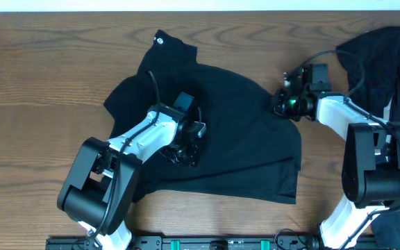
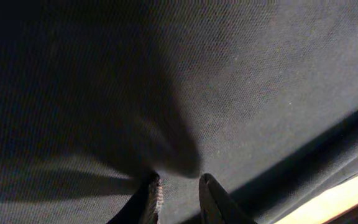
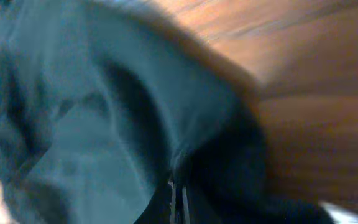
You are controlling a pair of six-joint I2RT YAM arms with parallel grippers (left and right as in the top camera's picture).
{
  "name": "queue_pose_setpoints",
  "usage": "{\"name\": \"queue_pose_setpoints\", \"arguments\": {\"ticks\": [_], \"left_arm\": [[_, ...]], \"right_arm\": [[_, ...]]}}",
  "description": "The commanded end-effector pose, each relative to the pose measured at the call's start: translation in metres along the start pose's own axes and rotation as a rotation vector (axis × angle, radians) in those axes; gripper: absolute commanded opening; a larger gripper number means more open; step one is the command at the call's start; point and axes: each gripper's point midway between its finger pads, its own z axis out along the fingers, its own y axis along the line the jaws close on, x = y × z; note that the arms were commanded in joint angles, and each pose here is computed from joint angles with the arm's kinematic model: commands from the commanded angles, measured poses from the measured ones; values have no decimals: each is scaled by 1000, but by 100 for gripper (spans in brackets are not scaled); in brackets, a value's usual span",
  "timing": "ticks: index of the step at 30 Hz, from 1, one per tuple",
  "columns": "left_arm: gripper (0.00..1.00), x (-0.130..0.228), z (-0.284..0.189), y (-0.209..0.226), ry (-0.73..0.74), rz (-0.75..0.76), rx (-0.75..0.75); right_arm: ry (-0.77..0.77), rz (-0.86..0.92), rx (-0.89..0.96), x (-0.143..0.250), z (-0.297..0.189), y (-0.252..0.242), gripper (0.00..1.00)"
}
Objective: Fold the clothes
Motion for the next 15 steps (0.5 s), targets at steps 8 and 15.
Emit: {"name": "queue_pose_setpoints", "arguments": {"ticks": [8,15], "left_arm": [[24,-5,-2,-1,-27,1,2],[24,-4,-2,-1,-23,0,2]], "right_arm": [[109,-227,-126,34,-9,46,29],[-11,-143,-111,-2,-42,22,32]]}}
